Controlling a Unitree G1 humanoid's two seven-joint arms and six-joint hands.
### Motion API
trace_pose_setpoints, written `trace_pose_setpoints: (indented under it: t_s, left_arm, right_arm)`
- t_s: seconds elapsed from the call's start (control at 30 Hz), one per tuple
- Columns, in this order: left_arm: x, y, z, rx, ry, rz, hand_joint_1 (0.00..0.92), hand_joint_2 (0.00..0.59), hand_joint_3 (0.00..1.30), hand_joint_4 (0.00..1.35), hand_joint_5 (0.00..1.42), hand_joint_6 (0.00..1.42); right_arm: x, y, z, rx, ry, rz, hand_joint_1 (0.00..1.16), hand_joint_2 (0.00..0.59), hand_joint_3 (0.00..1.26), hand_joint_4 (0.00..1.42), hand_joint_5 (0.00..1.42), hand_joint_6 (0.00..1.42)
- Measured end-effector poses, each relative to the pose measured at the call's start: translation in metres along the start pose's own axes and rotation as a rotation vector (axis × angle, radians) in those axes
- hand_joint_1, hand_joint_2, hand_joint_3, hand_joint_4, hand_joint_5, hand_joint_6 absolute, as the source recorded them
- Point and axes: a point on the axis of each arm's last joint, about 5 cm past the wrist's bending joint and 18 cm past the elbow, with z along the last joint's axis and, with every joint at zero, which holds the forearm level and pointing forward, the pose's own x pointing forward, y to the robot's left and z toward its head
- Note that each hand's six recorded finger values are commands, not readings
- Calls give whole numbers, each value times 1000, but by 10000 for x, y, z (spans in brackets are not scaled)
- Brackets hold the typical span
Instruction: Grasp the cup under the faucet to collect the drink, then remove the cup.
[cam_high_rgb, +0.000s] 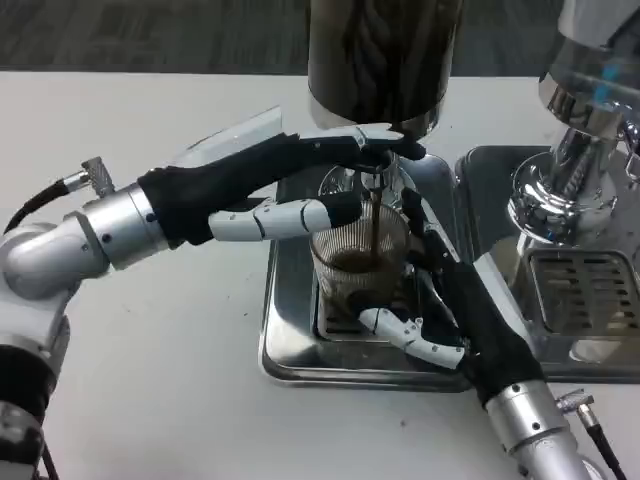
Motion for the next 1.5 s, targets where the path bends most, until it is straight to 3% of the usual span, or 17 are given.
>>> trace_pose_setpoints:
  t_s: [0.2,0.67,1.03,1.5]
  left_arm:
    - [-9,0,2,2,2,2,0,206,207,98,77,39]
    - [-30,-19,4,0,5,10,0,211,215,99,77,52]
    - [-37,-25,2,-1,7,14,0,211,217,105,77,55]
    - [-58,-55,-14,-19,23,30,0,208,225,111,77,56]
  right_arm:
    - [63,-3,20,-4,-11,7,713,216,0,0,0,95]
    - [107,9,-4,-10,15,26,685,221,0,0,0,95]
    - [142,20,14,-20,11,44,689,225,0,0,0,84]
    - [158,33,14,-58,31,56,701,218,0,0,0,104]
